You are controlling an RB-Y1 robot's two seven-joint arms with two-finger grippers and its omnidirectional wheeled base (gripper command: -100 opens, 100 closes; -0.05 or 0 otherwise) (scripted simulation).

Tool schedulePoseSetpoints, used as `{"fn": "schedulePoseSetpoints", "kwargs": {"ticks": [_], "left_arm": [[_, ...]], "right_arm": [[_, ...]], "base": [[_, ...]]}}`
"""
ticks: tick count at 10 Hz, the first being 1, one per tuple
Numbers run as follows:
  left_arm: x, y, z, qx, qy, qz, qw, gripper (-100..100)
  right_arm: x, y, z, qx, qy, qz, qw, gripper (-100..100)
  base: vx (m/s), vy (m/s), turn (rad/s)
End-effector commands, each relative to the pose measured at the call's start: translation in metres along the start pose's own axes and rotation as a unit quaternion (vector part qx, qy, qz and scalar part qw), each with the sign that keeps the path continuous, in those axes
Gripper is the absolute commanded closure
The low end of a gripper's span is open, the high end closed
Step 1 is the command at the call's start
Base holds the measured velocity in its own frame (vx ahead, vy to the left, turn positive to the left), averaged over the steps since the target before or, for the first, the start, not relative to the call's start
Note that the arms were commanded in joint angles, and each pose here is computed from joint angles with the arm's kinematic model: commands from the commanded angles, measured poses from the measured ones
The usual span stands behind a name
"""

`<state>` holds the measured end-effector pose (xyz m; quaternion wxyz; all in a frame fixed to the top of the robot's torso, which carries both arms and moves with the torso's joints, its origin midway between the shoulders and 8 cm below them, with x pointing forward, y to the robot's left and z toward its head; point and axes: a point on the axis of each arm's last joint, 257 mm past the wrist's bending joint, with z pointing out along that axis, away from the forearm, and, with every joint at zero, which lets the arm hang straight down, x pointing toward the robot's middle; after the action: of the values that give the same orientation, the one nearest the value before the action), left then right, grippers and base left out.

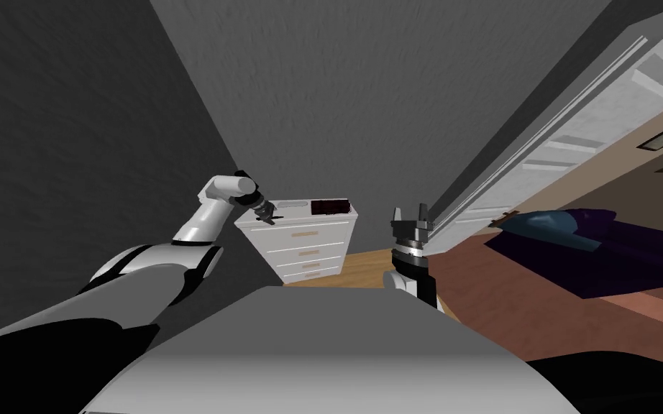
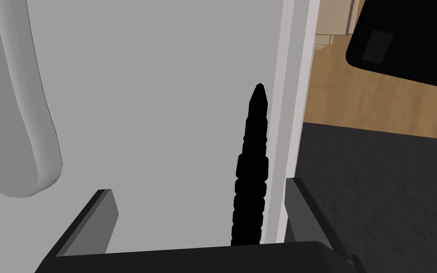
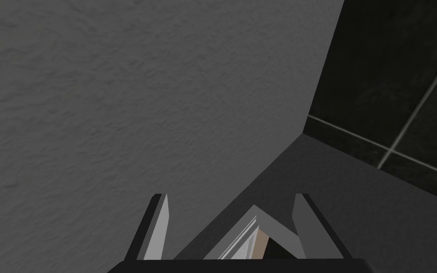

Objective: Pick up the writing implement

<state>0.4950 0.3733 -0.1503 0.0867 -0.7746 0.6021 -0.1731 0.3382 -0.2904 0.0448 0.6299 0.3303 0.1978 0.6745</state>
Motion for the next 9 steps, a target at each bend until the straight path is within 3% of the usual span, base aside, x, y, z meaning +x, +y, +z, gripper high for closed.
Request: {"fn": "schedulePoseSetpoints", "kwargs": {"ticks": [1, 3, 5, 7, 9], "left_arm": [[-0.015, -0.001, -0.008, 0.005, -0.013, -0.004, 0.9999, -100], [-0.034, 0.011, -0.011, 0.001, -0.014, -0.005, 0.9999, -100], [-0.051, 0.009, -0.024, 0.005, -0.027, -0.008, 0.9996, -100], [-0.068, 0.024, -0.027, -0.003, -0.030, -0.006, 0.9995, -100], [-0.081, 0.021, -0.041, 0.001, -0.043, -0.008, 0.9990, -100]], "right_arm": [[0.000, 0.000, 0.000, 0.000, 0.000, 0.000, 1.0000, 0], [0.000, 0.000, 0.000, 0.000, 0.000, 0.000, 1.0000, 0], [0.000, 0.000, 0.000, 0.000, 0.000, 0.000, 1.0000, 0], [0.000, 0.000, 0.000, 0.000, 0.000, 0.000, 1.0000, 0], [0.000, 0.000, 0.000, 0.000, 0.000, 0.000, 1.0000, 0]], "base": [[-0.005, -0.018, 0.028], [0.013, -0.091, -0.207], [0.005, -0.027, 0.022], [0.034, -0.094, -0.213], [0.000, -0.030, 0.033]]}}
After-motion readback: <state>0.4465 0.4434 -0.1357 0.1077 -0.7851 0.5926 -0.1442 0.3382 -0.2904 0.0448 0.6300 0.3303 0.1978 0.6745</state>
